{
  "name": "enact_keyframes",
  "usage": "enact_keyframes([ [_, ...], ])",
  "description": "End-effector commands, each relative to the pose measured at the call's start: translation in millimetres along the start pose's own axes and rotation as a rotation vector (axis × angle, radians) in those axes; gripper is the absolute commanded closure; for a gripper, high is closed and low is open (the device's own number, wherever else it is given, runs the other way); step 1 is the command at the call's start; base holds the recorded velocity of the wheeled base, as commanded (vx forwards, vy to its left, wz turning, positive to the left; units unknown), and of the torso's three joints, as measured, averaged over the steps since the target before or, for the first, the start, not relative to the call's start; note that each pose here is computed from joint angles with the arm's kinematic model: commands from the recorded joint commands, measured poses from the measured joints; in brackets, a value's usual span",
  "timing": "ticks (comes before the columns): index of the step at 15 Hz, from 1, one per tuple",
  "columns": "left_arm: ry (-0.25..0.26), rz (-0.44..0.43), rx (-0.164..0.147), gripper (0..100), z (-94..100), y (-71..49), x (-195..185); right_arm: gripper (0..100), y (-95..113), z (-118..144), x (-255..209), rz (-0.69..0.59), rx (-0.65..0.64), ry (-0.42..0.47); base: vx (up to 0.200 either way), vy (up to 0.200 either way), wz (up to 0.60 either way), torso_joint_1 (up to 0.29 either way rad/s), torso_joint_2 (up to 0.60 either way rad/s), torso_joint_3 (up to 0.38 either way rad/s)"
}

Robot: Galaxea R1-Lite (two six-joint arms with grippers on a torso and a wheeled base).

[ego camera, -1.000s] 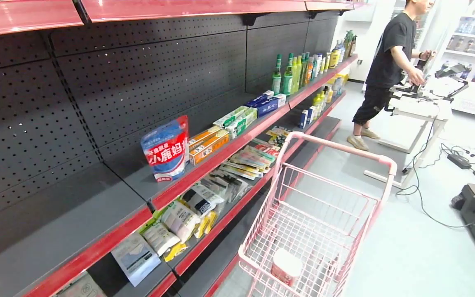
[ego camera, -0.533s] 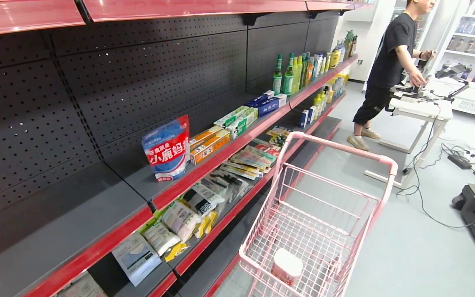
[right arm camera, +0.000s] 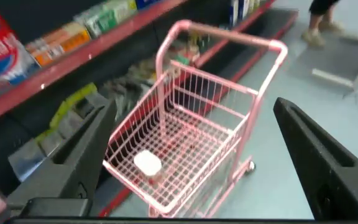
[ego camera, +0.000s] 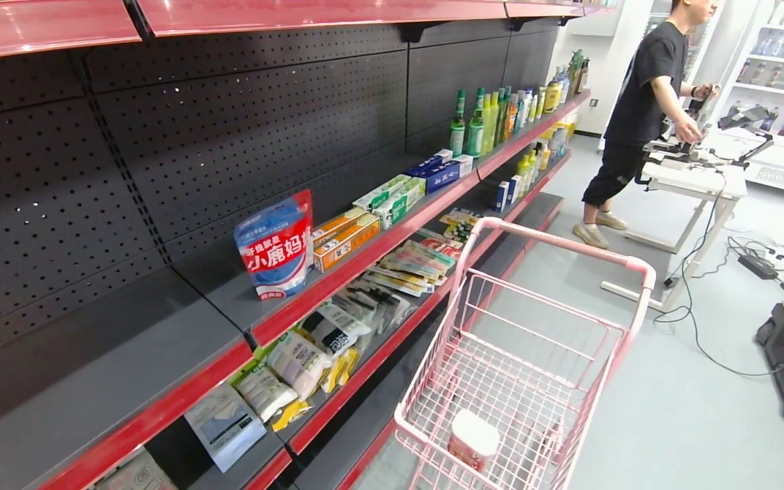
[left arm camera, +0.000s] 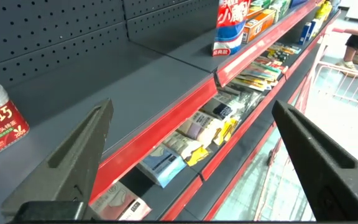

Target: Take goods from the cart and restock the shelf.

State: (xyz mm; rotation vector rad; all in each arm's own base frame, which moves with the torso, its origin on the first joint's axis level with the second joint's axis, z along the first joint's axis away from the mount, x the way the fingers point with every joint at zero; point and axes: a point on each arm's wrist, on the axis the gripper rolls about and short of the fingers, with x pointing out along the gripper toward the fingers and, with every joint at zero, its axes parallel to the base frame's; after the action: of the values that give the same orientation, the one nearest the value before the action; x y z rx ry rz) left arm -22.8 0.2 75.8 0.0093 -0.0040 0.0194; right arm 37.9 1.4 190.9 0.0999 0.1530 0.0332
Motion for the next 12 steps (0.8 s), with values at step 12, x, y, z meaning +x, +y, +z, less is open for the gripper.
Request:
enact_keyframes([
  [12,-0.001,0.001,0.0,0,0.1,0.0,0.0,0,27.2,-143.1,278.3,0.455,-0.419,0.93,0.0,0.0,0.0,0.0,0.0,0.0],
])
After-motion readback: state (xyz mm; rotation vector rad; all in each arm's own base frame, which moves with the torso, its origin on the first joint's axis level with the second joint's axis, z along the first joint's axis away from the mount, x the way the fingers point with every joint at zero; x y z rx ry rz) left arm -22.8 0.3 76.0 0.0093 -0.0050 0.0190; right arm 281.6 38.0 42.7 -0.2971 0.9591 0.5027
